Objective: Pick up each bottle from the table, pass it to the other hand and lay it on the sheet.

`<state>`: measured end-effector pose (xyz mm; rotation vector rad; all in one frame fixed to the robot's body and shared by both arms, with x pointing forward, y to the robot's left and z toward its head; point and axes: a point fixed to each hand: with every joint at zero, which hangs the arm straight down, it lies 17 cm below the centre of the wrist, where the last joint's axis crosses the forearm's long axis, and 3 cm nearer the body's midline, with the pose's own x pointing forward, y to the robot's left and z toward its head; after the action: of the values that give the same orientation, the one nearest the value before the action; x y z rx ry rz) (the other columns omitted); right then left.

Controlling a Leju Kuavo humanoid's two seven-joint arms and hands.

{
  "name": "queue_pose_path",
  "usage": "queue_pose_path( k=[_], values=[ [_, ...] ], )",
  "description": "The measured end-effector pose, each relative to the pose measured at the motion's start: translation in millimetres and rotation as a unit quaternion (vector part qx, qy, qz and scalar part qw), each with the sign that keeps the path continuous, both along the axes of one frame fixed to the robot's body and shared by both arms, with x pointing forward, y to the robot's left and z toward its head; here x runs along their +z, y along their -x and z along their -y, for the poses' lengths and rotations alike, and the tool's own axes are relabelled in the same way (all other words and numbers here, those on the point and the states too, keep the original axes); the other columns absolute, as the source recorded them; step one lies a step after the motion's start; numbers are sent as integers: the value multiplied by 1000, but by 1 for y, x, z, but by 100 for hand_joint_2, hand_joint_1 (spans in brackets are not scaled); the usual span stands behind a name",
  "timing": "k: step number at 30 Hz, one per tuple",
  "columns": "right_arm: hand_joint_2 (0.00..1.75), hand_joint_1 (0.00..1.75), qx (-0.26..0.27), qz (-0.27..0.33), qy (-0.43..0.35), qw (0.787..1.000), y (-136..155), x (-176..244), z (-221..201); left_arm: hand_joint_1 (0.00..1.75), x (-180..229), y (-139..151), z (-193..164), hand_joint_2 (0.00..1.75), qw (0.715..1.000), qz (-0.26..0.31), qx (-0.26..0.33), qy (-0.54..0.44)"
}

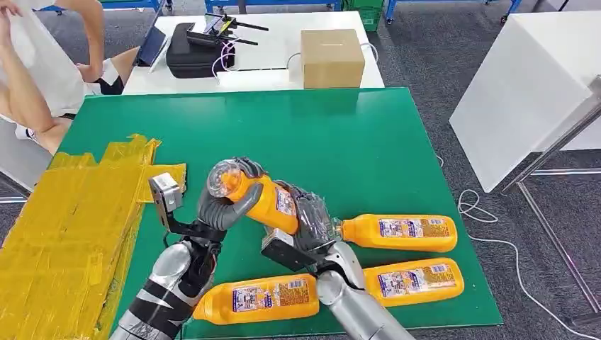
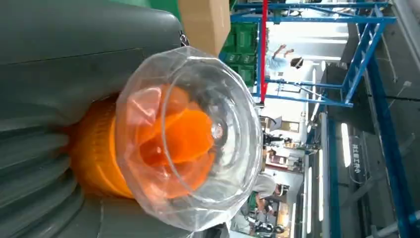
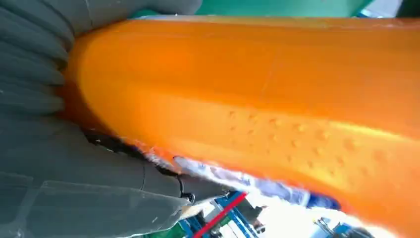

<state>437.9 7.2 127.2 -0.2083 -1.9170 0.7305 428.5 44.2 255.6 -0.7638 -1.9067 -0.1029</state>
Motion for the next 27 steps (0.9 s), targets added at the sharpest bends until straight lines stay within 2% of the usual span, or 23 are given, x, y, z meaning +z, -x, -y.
queue_pose_path(
  k=[5,11,14,17,20,24,27],
  values=[
    [175,0,-5,19,-23,1000,2,14,1,175,0,-3,-6,175,1000,0,17,4],
    [175,0,-24,84,-97,991,21,68,21,175,6,-24,-70,175,982,35,182,-23],
    [175,0,-26,111,-121,986,32,94,32,175,16,-27,-104,175,958,72,271,-56],
    [175,0,-31,144,-132,980,42,117,41,175,27,-27,-131,175,934,99,335,-74],
    [175,0,-34,157,-137,977,46,127,48,175,42,-21,-155,175,898,139,405,-102],
    [175,0,-35,165,-141,976,49,133,52,175,57,-14,-173,175,860,176,461,-132],
    [175,0,-37,172,-145,974,52,139,55,175,69,-8,-178,175,813,218,506,-191]
  ],
)
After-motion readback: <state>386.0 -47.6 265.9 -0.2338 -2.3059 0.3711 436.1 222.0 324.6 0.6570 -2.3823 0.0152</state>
